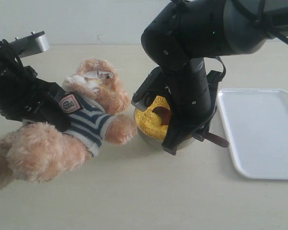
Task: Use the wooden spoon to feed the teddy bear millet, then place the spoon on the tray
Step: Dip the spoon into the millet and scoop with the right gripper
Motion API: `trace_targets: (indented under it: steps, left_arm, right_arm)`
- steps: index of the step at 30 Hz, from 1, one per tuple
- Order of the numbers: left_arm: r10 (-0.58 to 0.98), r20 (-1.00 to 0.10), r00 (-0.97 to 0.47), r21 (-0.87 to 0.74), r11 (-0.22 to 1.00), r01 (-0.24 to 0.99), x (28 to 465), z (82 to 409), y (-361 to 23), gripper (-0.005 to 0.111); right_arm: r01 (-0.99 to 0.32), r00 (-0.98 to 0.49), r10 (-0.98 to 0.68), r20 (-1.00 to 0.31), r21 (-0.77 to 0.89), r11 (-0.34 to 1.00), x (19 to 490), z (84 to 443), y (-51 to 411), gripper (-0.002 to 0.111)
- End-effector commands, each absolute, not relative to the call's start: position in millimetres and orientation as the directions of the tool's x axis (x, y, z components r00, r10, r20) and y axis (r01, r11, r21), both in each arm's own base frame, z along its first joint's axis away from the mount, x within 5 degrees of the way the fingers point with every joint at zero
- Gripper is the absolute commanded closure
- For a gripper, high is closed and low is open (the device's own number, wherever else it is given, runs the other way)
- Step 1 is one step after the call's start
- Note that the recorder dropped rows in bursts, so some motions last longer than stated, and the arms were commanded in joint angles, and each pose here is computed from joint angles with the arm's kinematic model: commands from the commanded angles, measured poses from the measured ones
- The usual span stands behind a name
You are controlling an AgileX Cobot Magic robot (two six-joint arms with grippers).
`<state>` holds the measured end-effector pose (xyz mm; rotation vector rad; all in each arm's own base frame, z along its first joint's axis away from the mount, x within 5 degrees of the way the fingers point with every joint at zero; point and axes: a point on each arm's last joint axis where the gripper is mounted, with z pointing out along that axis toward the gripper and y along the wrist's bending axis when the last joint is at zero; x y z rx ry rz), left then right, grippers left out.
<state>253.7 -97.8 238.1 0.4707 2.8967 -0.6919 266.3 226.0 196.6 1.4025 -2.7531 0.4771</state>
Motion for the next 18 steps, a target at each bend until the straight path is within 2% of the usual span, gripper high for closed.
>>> trace_targets:
  steps: [1, 14, 18]
  left_arm:
    - [0.262, -0.213, -0.941, -0.421, 0.845, 0.33, 253.8, 243.3, -97.7, 0.103]
    - [0.264, -0.209, -0.942, -0.422, 0.844, 0.33, 253.5, 243.3, -97.7, 0.103]
    - [0.264, -0.209, -0.942, -0.422, 0.844, 0.33, 253.5, 243.3, -97.7, 0.103]
  right_arm:
    - [-0.786, -0.605, -0.784, 0.138, -0.26, 0.561, 264.9, 201.3, 224.9, 0.109]
    - [-0.756, -0.637, -0.762, 0.113, -0.284, 0.59, 265.9, 206.9, 222.4, 0.109]
    - [-0.725, -0.682, -0.724, 0.108, -0.235, 0.648, 271.0, 205.6, 214.6, 0.109]
